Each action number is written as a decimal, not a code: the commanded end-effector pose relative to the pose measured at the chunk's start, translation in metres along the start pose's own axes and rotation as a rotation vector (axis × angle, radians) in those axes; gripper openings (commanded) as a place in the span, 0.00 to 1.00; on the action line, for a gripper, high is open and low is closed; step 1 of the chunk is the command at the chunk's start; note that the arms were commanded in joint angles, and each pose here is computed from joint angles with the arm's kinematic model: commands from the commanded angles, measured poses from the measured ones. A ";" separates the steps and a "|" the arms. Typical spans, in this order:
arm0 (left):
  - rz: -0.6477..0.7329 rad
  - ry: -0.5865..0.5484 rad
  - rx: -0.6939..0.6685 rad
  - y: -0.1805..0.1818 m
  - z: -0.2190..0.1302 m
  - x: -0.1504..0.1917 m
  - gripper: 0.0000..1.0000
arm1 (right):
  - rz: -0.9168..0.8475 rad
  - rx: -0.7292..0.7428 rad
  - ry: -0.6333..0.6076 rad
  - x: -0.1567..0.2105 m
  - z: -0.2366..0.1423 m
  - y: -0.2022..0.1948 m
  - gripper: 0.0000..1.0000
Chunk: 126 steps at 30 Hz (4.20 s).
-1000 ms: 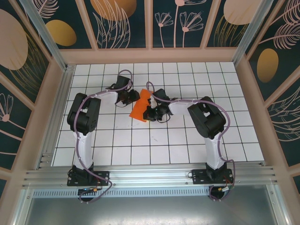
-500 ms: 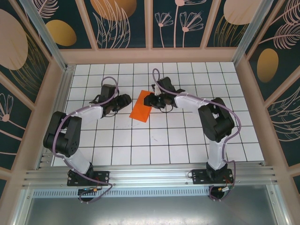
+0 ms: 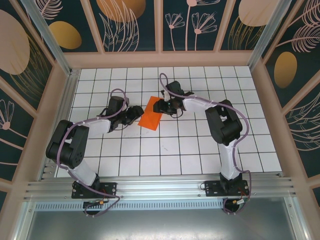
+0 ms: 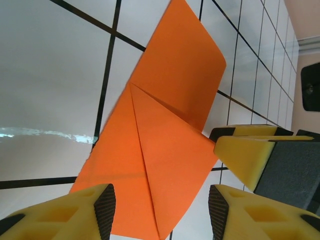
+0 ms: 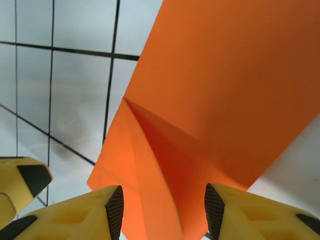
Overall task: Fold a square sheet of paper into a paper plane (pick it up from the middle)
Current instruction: Fold the triangle a second time at the center of the table, then turn over the paper at the center of the table.
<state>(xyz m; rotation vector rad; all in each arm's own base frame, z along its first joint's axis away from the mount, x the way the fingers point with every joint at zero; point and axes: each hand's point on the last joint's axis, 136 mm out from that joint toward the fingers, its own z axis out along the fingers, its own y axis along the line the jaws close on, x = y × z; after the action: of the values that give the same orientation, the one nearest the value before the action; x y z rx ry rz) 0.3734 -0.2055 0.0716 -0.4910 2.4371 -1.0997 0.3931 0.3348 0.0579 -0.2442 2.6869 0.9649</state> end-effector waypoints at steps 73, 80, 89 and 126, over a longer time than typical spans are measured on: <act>0.090 0.135 0.523 -0.074 0.005 0.021 0.90 | 0.079 -0.732 0.086 0.028 -0.069 0.055 0.04; 0.084 0.121 0.585 -0.085 -0.006 0.020 0.81 | 0.086 -0.727 0.087 0.028 -0.069 0.055 0.04; 0.089 0.089 0.590 -0.090 -0.013 0.017 0.52 | 0.108 -0.710 0.076 0.025 -0.068 0.051 0.04; 0.229 0.006 0.159 -0.060 -0.010 -0.013 0.00 | 0.129 -0.441 -0.113 0.000 -0.091 0.015 0.60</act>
<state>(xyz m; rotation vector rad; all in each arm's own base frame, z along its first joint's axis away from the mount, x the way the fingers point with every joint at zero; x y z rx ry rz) 0.3852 -0.2456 0.1124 -0.2311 2.2632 -1.4198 0.3570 0.3083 0.1188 -0.1312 2.4161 1.7420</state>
